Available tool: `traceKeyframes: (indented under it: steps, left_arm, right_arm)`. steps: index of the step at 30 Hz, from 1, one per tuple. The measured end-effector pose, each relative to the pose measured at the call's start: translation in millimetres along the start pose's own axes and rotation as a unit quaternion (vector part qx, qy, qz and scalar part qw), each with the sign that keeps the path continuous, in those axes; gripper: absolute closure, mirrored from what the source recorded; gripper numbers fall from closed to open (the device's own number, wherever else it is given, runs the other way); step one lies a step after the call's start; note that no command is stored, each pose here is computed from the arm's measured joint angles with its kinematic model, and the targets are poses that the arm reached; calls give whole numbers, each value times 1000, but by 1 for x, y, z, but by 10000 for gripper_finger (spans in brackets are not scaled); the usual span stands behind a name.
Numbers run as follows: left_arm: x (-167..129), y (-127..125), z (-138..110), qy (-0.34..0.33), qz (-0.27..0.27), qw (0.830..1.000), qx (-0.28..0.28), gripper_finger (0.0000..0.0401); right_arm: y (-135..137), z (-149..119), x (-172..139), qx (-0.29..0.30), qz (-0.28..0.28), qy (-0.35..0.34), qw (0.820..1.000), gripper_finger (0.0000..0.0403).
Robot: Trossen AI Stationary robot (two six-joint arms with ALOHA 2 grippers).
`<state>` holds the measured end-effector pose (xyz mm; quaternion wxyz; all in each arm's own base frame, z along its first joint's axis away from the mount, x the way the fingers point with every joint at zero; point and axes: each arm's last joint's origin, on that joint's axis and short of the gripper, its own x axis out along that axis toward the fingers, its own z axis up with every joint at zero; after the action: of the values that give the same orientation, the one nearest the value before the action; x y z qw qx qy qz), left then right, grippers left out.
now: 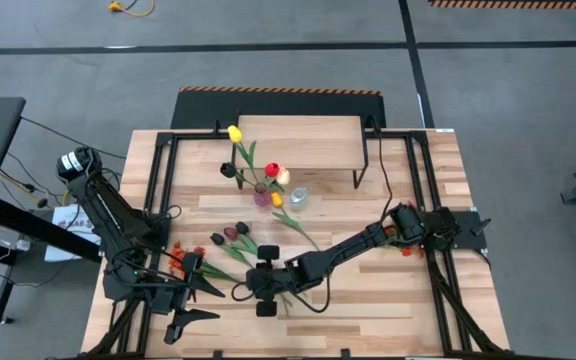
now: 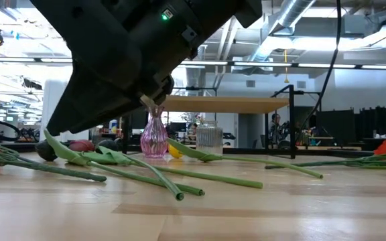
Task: Pick and place flowers into a vace then onto a shelf
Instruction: Put the bottom orange flowers into the violet vase
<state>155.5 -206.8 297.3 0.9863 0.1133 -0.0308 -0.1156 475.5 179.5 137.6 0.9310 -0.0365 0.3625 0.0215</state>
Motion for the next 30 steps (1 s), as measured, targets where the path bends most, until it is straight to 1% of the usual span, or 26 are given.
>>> traceKeyframes:
  steps: [10,24,26,27,28,30]
  left_arm:
    - [0,0,0,0,0,1000,0,214]
    - [0,0,0,0,0,1000,0,214]
    - [0,0,0,0,0,1000,0,214]
    - [0,0,0,0,0,1000,0,214]
    - [0,0,0,0,0,1000,0,214]
    - [0,0,0,0,0,1000,0,214]
  right_arm:
    - [-2,4,2,7,2,-20,1000,282]
    - [-1,1,5,6,2,-17,1000,282]
    - [1,-4,14,9,15,-23,1000,282]
    - [2,-10,19,7,23,-13,1000,282]
    - [3,-15,26,12,38,-14,999,282]
    - [2,-19,39,36,66,-30,997,282]
